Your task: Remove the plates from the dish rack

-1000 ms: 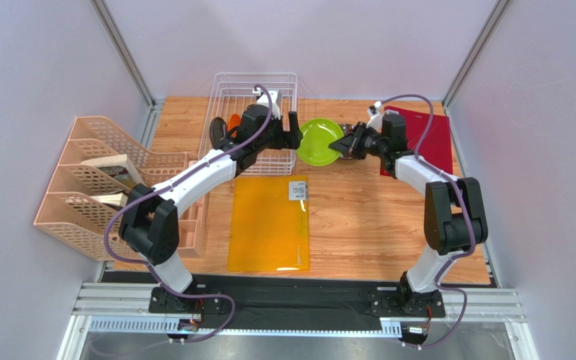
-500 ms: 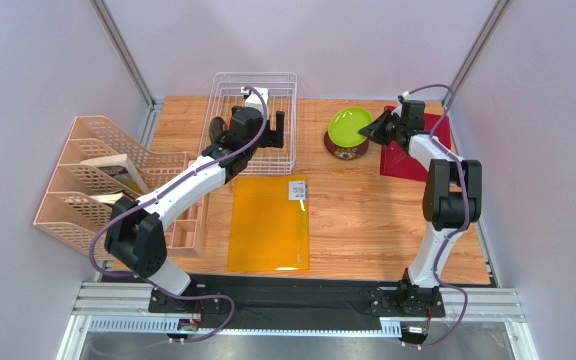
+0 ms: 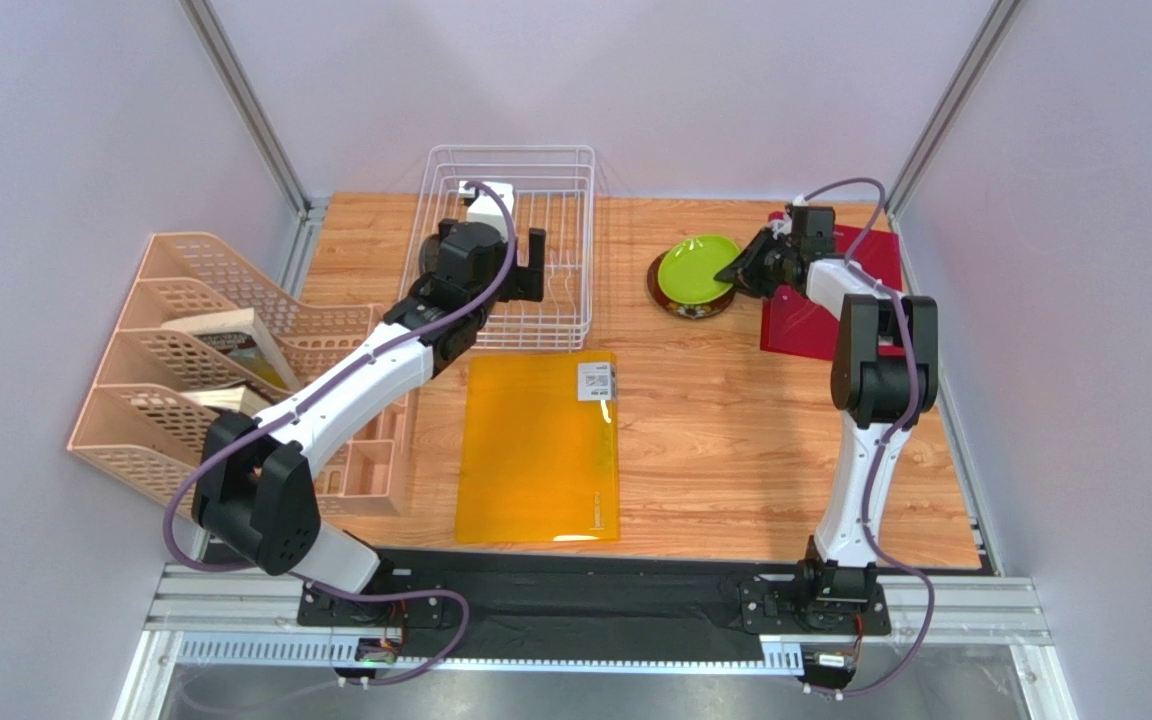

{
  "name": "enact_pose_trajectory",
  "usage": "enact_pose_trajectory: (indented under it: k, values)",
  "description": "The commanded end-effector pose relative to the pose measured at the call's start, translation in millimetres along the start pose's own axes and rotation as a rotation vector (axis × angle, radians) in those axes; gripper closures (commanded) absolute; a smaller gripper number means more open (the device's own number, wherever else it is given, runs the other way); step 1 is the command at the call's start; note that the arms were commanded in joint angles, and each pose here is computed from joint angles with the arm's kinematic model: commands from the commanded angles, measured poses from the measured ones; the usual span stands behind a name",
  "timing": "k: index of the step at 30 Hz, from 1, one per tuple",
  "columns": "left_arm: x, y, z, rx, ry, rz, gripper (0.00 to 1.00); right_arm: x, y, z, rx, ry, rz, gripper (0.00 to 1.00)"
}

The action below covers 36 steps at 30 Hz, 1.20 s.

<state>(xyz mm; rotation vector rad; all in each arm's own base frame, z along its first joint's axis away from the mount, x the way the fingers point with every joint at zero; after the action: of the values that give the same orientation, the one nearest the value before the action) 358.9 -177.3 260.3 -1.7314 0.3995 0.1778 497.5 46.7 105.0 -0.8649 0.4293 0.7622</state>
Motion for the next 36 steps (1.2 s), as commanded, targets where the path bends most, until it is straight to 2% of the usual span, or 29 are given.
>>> enact_pose_trajectory:
  k: [1, 8, 10, 12, 19, 23, 30, 32, 33, 36]
  values:
    - [-7, -12, 9, -0.012, -0.01, -0.048, 0.0, -1, -3, 1, -0.015, 0.007, 0.009, 0.71]
    - [2, -12, 27, -0.05, -0.045, -0.03, 0.0, -17, 1, 2, -0.077, 0.114, 0.017, 0.59]
    - [6, -12, 32, -0.054, -0.058, -0.022, 0.0, -25, 4, 4, -0.133, 0.217, 0.03, 0.47]
    - [9, -12, 38, -0.055, -0.072, -0.016, 0.0, -33, 1, 13, -0.205, 0.317, 0.002, 0.42]
    - [25, -8, 60, -0.07, -0.136, 0.012, 0.0, -65, -7, 27, -0.317, 0.501, -0.066, 0.4]
    - [32, -7, 70, -0.079, -0.154, 0.017, 0.0, -84, -10, 30, -0.32, 0.587, -0.094, 0.4]
    - [53, -4, 78, -0.071, -0.183, 0.011, 0.01, -106, -1, 39, -0.312, 0.543, -0.139, 0.4]
    - [58, -3, 80, -0.072, -0.189, 0.01, 0.05, -113, 0, 44, -0.313, 0.529, -0.153, 0.4]
    - [63, 1, 80, -0.072, -0.19, 0.019, 0.11, -115, 0, 45, -0.314, 0.526, -0.155, 0.4]
    - [77, 3, 80, -0.078, -0.191, 0.011, 0.17, -119, 4, 48, -0.313, 0.514, -0.151, 0.41]
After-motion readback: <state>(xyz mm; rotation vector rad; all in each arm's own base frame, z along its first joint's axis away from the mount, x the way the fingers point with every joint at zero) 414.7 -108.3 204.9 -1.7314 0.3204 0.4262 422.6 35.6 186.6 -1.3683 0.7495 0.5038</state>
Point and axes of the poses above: each gripper's point midway between its finger pads, its own x axis out along the fingers, its own z axis along the line the jaws close on, y = z × x, the point moved 7 cm from there along -x, back along the fingers, and after that the axes turned 11 degrees about -x, right-handed, at the moved point
